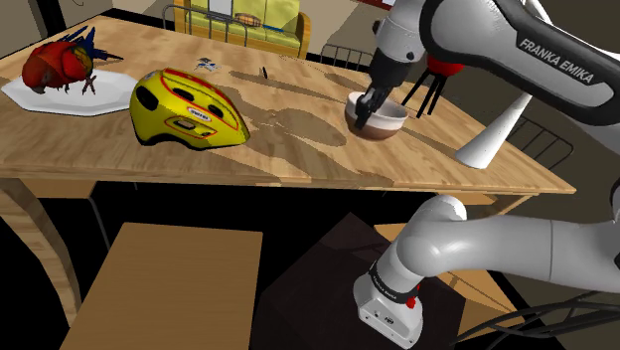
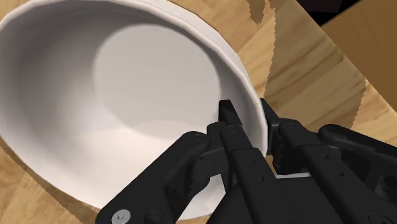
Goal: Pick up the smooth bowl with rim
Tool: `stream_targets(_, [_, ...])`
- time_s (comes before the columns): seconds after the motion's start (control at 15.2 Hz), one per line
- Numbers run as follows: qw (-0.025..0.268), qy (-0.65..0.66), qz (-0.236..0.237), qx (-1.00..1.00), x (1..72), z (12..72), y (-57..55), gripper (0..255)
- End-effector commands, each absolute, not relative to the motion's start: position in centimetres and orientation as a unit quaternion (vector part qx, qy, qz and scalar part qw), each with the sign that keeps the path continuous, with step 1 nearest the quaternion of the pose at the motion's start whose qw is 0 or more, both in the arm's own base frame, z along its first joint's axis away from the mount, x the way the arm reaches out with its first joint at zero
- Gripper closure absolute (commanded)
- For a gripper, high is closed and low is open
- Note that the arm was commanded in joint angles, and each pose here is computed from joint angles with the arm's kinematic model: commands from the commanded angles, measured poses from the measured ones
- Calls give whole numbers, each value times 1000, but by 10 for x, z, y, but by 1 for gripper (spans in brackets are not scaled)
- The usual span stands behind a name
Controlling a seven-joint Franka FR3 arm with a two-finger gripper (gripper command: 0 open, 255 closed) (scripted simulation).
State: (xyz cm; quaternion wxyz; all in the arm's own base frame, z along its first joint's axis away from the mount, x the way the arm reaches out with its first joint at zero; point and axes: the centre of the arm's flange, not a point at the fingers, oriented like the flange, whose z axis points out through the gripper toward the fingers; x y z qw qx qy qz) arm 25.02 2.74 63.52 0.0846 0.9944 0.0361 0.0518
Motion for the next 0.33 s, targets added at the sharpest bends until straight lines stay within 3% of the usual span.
stream_targets(0.0, [85,36,52,994,249,645,27,255])
stream_targets(0.26, [85,36,52,994,249,657,27,255])
